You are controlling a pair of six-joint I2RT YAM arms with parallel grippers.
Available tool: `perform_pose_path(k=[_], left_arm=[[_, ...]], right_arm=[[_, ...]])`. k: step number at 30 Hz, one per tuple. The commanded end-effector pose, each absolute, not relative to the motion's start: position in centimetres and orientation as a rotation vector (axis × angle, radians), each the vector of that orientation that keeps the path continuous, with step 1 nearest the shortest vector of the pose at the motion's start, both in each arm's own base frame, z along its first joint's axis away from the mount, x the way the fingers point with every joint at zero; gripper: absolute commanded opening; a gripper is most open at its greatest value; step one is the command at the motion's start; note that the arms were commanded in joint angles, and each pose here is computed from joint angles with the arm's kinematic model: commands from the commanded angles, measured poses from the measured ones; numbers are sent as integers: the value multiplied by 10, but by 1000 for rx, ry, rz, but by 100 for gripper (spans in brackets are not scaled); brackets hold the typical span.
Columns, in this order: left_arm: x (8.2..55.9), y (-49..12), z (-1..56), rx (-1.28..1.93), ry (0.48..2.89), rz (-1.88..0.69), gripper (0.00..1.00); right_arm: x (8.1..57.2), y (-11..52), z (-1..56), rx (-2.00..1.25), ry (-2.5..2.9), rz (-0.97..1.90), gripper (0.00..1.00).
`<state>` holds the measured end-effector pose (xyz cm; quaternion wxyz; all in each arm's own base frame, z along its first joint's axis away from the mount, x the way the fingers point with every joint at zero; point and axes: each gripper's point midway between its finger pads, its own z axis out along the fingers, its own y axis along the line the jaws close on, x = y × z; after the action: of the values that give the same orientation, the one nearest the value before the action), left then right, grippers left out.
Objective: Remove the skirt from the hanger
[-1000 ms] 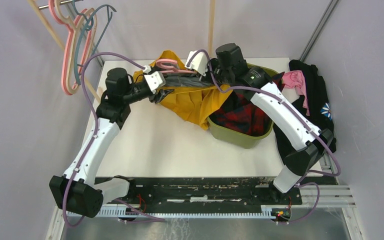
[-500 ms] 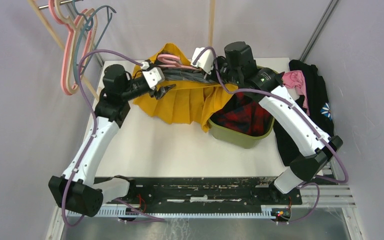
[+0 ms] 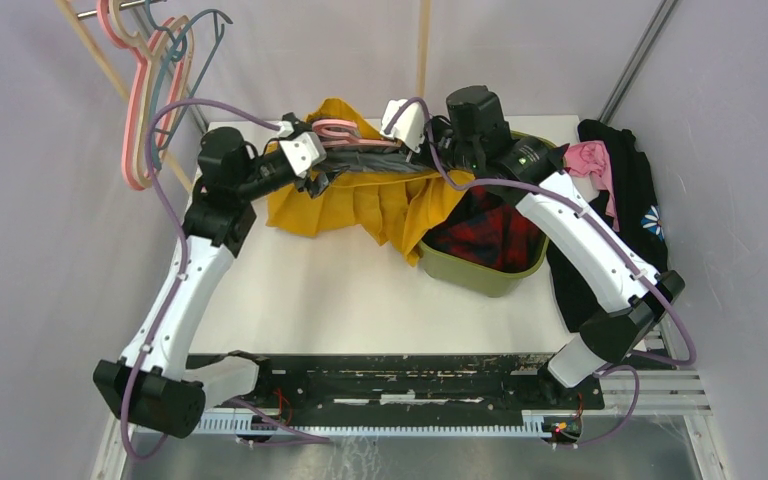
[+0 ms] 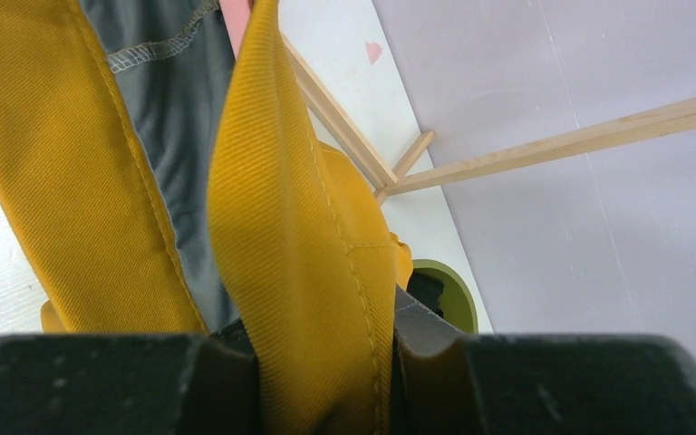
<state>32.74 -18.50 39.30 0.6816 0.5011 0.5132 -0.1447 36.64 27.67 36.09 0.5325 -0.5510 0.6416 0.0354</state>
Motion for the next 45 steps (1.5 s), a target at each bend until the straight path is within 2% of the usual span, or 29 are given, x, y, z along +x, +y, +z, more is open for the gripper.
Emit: perform_pose_path(k=[1, 6, 9, 13, 18, 21, 23, 24, 37, 45], left_arm=[[350, -190, 401, 1134, 1094, -296, 80], [368, -196, 397, 1124, 1086, -306, 78], [375, -199, 398, 1115, 1075, -316, 74], [385, -201, 392, 1098, 1083, -322, 48], [390, -203, 404, 1057, 1067, -340, 44], [391, -208, 398, 1066, 1070, -372, 37], [390, -215, 388, 1080, 1085, -409, 9], [387, -218, 386, 1083, 1090, -426, 3], [357, -226, 412, 955, 1225, -564, 3], [302, -248, 414, 1028, 1182, -867, 3]], right_arm=[[358, 282, 437, -1171, 1326, 121, 1], [354, 278, 442, -1164, 1322, 126, 1], [353, 276, 444, -1163, 1319, 118, 1], [351, 277, 443, -1168, 1315, 125, 1], [351, 278, 438, -1178, 1319, 127, 1], [350, 278, 440, -1176, 1313, 133, 1], [351, 279, 440, -1175, 1311, 134, 1], [351, 279, 439, -1179, 1312, 133, 1], [371, 282, 427, -1144, 1337, 79, 1], [391, 281, 428, -1094, 1349, 10, 1]])
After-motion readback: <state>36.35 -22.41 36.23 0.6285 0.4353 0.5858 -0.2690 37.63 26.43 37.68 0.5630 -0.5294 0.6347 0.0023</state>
